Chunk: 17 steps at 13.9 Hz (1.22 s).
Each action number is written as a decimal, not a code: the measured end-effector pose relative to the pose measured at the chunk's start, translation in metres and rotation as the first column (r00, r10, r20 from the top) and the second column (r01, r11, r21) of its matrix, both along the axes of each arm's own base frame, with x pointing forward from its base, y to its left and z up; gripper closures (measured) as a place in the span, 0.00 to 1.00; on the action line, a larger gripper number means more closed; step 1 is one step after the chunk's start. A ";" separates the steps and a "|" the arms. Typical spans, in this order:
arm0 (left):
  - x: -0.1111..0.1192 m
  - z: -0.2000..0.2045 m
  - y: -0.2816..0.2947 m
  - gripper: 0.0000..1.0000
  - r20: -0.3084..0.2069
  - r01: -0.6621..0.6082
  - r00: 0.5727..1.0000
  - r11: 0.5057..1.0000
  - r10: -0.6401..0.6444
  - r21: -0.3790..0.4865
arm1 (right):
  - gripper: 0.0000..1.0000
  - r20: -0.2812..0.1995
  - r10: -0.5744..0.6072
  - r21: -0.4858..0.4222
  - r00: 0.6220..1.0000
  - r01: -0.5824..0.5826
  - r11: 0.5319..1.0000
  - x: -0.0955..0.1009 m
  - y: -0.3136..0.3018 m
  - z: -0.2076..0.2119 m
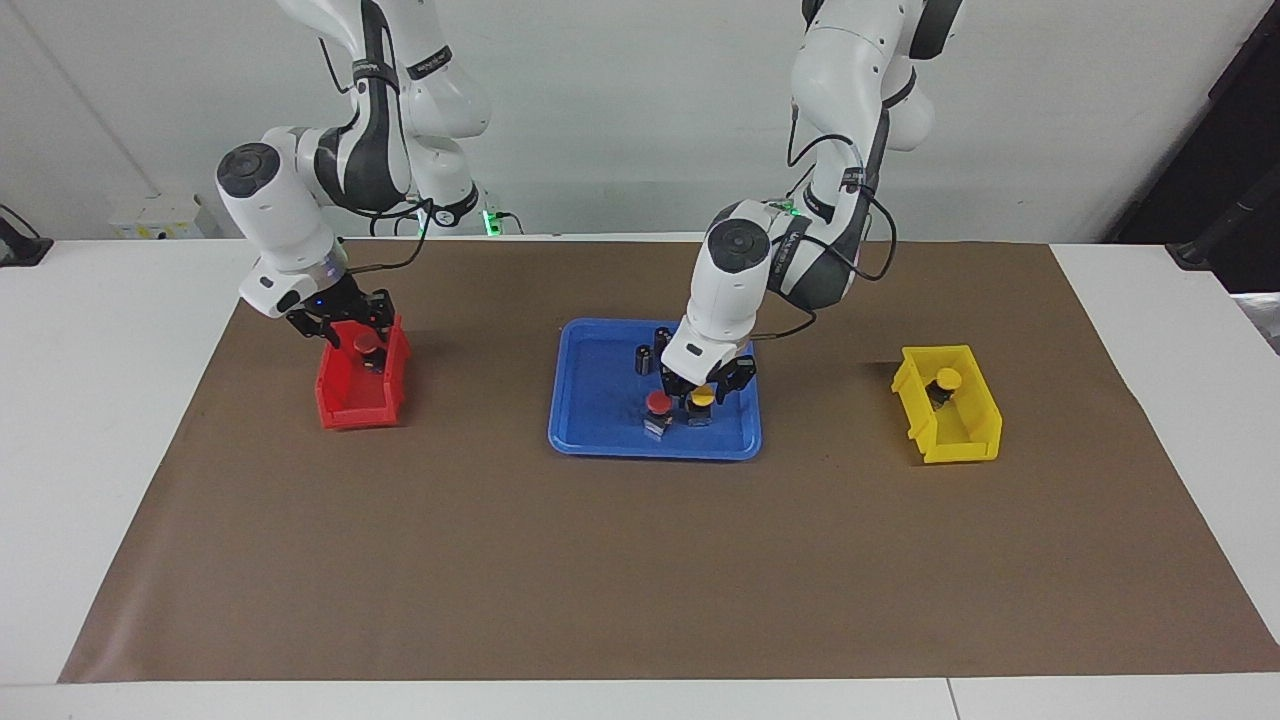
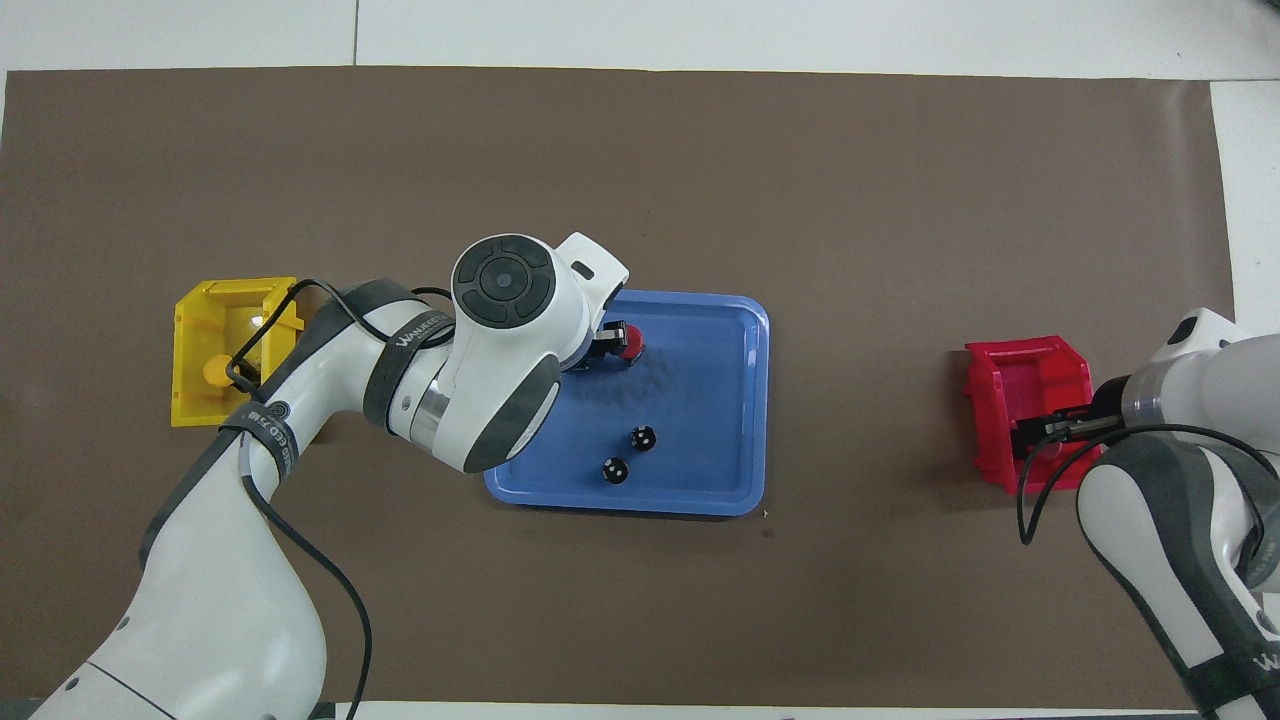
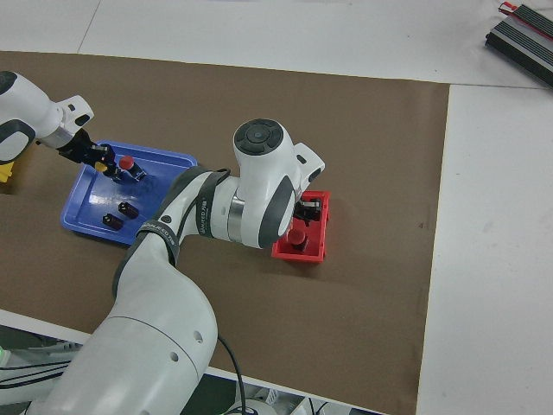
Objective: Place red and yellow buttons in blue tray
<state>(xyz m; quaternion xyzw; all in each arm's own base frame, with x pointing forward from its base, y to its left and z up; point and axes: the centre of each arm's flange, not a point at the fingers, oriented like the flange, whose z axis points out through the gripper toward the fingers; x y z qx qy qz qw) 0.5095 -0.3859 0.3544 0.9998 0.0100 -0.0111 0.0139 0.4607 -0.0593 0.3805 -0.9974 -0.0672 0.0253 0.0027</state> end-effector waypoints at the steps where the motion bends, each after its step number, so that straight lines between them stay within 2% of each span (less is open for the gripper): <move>1: 0.002 0.014 0.005 0.15 -0.010 -0.007 1.000 1.000 0.007 0.009 | 0.34 0.000 -0.001 0.000 1.000 0.001 1.000 -0.001 -0.001 -0.001; 3: 0.010 0.064 0.032 0.11 -0.027 -0.020 0.999 1.000 0.021 0.023 | 0.39 0.014 0.000 -0.002 1.000 0.000 1.000 -0.001 -0.001 -0.007; 6: 0.035 0.116 0.127 0.07 -0.062 0.061 0.996 0.997 -0.059 0.038 | 0.40 0.009 0.000 -0.001 1.000 0.000 1.000 -0.004 0.000 -0.017; 7: 0.046 0.118 0.160 0.01 -0.066 0.089 0.994 0.995 -0.085 0.051 | 0.40 0.007 0.000 -0.001 1.000 0.000 1.000 -0.005 0.000 -0.020; 9: 0.068 0.112 0.225 0.00 -0.077 0.117 0.991 0.991 -0.111 0.070 | 0.40 0.007 0.000 0.000 1.000 0.000 1.000 -0.006 0.000 -0.023; 12: 0.086 0.103 0.311 0.00 -0.087 0.135 0.988 0.989 -0.129 0.058 | 0.41 -0.002 0.000 0.001 1.000 0.000 1.000 -0.009 0.000 -0.027; 14: 0.091 0.094 0.355 0.00 -0.065 0.121 0.991 0.991 -0.118 0.053 | 0.41 -0.003 0.000 0.001 1.000 0.000 1.000 -0.011 0.000 -0.030; 16: 0.085 0.074 0.383 0.04 -0.059 0.103 0.993 0.993 -0.100 0.050 | 0.44 -0.002 0.000 0.001 1.000 0.000 1.000 -0.012 0.000 -0.032; 17: 0.079 0.063 0.389 0.11 -0.056 0.103 0.993 0.994 -0.100 0.049 | 0.44 -0.004 0.000 0.001 1.000 0.000 1.000 -0.013 0.001 -0.033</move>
